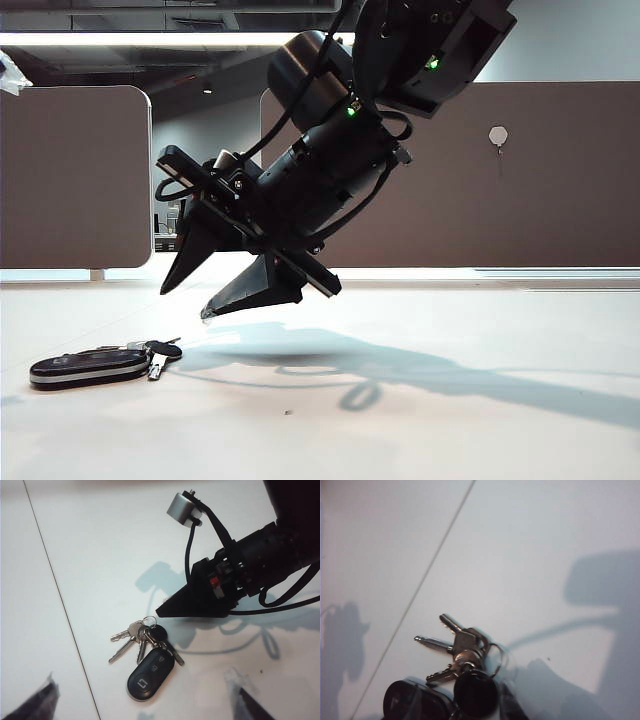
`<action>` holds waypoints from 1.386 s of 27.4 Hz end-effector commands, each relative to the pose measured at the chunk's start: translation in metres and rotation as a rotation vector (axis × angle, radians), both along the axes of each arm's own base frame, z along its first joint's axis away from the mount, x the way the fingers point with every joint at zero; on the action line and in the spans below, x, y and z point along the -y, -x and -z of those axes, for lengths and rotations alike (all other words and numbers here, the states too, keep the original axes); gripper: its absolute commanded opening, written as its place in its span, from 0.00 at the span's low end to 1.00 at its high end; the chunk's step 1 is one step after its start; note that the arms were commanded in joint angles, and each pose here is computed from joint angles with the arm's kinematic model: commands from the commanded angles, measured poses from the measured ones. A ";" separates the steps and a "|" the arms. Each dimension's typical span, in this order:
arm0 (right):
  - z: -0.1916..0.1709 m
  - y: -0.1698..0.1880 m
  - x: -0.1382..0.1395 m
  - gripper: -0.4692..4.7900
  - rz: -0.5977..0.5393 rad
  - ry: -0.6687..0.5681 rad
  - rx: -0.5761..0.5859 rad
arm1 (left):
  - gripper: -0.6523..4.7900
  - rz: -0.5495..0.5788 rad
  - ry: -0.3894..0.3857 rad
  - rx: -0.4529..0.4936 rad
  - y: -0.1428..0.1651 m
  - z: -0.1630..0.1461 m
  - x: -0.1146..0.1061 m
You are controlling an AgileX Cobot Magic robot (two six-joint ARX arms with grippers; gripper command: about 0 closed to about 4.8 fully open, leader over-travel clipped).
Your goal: Hang the bunch of keys on the hook.
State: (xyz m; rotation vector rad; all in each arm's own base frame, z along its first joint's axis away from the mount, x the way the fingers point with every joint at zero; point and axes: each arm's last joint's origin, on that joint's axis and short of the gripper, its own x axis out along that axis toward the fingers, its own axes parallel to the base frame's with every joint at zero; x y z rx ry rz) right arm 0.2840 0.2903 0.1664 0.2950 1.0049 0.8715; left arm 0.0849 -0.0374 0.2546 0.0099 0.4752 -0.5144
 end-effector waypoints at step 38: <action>0.043 0.000 -0.017 0.47 0.034 -0.038 -0.165 | 1.00 -0.003 0.002 0.004 0.004 -0.010 -0.002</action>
